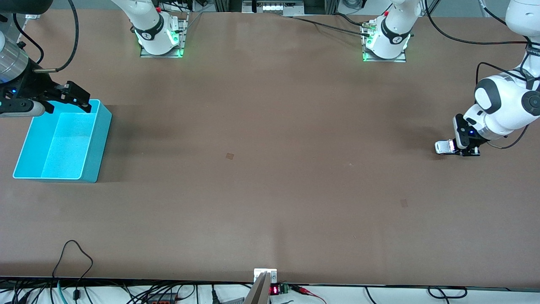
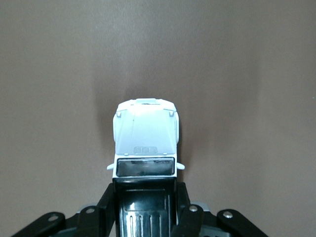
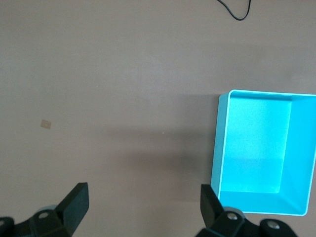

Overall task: Wind and store white jeep toy
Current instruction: 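Drag the jeep backward along the table with the left gripper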

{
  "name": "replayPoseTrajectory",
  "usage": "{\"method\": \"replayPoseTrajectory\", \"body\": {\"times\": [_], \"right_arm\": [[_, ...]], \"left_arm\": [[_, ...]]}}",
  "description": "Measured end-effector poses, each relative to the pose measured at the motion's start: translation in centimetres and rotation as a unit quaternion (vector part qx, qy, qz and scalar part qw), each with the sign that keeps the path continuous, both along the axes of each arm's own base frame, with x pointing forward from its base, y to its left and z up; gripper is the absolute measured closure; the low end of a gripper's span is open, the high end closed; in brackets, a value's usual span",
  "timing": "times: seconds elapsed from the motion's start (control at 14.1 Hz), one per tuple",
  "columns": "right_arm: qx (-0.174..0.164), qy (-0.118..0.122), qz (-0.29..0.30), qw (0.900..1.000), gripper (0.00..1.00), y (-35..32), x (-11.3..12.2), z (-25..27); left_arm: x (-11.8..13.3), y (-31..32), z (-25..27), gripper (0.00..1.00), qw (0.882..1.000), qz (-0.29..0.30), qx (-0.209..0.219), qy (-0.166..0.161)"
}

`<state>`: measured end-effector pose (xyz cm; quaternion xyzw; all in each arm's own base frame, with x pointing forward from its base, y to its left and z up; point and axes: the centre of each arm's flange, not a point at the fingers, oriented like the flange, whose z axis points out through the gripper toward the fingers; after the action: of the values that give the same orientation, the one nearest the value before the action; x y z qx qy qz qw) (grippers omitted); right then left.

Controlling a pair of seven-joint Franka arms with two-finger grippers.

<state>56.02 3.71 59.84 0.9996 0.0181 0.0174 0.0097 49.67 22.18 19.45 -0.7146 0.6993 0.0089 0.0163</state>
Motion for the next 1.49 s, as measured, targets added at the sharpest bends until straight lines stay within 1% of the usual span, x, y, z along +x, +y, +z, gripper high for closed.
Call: {"method": "replayPoseTrajectory", "body": {"times": [0.5, 0.85, 0.92, 1.13, 1.21, 1.28, 1.49], "right_arm": [[0.000, 0.000, 0.000, 1.000, 0.00, 0.0, 0.0, 0.0], [0.000, 0.000, 0.000, 1.000, 0.00, 0.0, 0.0, 0.0], [0.000, 0.000, 0.000, 1.000, 0.00, 0.0, 0.0, 0.0], [0.000, 0.000, 0.000, 1.000, 0.00, 0.0, 0.0, 0.0], [0.000, 0.000, 0.000, 1.000, 0.00, 0.0, 0.0, 0.0], [0.000, 0.000, 0.000, 1.000, 0.00, 0.0, 0.0, 0.0], [0.000, 0.000, 0.000, 1.000, 0.00, 0.0, 0.0, 0.0]], "left_arm": [[-0.3, 2.5, 0.0, 0.49, 1.000, -0.012, 0.002, -0.003], [-0.4, 2.8, 0.0, 0.49, 1.000, -0.016, 0.002, -0.003], [-0.4, 2.8, -0.2, 0.45, 1.000, -0.017, 0.001, -0.001], [-0.6, 3.0, -0.7, 0.19, 1.000, -0.018, -0.007, 0.018], [-0.2, 3.2, -0.2, 0.07, 0.999, -0.018, -0.010, 0.028], [0.4, 3.5, 0.6, 0.00, 0.999, -0.018, -0.013, 0.039], [3.0, 3.4, 4.3, 0.00, 0.997, -0.026, -0.022, 0.063]]}}
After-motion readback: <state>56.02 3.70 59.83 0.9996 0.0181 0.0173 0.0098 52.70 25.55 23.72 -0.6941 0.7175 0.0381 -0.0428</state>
